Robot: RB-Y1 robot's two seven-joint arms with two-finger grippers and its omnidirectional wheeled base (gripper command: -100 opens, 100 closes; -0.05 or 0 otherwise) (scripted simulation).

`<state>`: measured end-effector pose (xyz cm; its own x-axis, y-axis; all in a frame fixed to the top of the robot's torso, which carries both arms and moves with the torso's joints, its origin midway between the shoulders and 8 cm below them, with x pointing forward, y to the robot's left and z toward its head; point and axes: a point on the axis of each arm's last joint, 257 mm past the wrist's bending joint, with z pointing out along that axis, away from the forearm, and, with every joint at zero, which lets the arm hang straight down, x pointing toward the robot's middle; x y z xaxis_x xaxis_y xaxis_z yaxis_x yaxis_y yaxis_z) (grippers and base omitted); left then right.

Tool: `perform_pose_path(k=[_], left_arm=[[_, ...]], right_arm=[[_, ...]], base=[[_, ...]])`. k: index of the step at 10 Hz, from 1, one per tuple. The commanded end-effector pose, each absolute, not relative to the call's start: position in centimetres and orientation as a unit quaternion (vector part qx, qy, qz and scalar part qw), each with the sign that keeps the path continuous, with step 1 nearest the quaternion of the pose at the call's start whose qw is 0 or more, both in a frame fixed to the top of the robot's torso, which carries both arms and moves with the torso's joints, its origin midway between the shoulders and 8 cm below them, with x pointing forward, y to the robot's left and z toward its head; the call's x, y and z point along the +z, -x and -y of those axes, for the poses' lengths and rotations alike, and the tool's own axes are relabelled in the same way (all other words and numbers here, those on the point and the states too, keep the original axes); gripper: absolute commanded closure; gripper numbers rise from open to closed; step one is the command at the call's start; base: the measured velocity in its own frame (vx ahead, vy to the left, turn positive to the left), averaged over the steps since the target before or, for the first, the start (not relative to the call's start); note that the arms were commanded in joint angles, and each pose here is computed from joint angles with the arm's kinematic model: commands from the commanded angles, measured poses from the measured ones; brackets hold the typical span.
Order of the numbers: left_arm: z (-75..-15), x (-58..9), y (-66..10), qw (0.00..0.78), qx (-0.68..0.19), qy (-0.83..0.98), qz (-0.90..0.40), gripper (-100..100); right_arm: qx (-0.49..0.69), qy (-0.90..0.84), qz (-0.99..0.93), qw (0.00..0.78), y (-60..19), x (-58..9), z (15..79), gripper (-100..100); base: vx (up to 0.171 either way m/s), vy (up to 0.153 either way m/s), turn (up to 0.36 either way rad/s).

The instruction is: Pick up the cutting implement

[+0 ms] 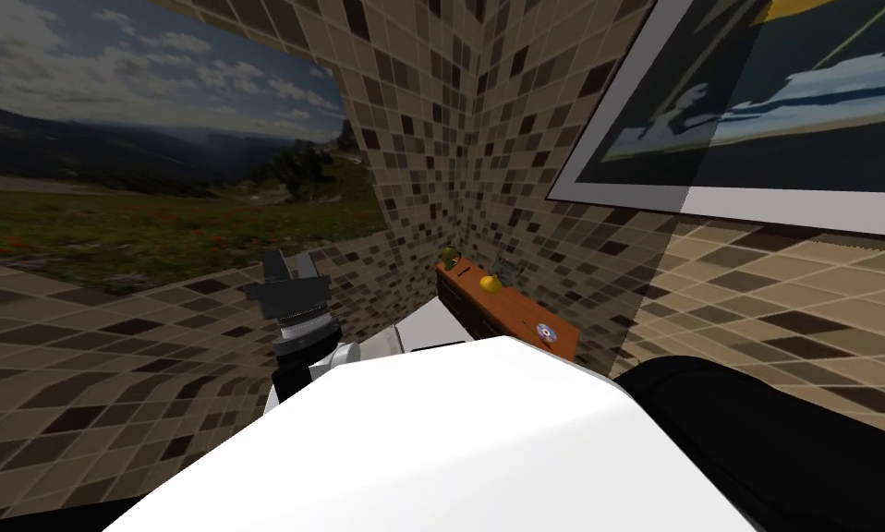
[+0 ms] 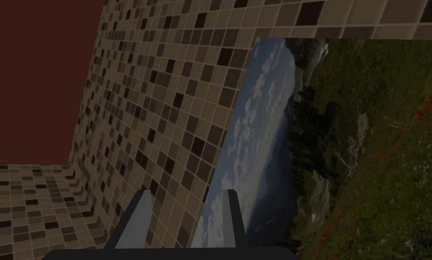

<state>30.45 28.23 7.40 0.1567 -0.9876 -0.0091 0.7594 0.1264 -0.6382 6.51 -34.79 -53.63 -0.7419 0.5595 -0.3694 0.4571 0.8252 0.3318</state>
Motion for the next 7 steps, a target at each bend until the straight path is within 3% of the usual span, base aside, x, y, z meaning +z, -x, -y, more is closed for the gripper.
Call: perform_pose_path(k=[1, 3, 7], left_arm=[[-28.2, 7.4, -30.4, 0.716, -0.61, 0.255, -0.224, 0], [-28.2, 7.4, -30.4, 0.716, -0.61, 0.255, -0.224, 0], [-28.2, 7.4, -30.4, 0.716, -0.61, 0.255, -0.224, 0]], right_arm=[[0.078, -0.252, -0.944, 0.197, -3.1, -54.7, 36.8, -100], [0.04, -0.224, -0.961, 0.156, 0.9, -55.6, 39.2, -100], [-0.009, -0.189, -0.977, 0.103, 5.8, -56.3, 42.7, -100]], base=[[0.053, -0.057, 0.375], [0.045, -0.105, 0.432], [0.009, -0.113, 0.317]])
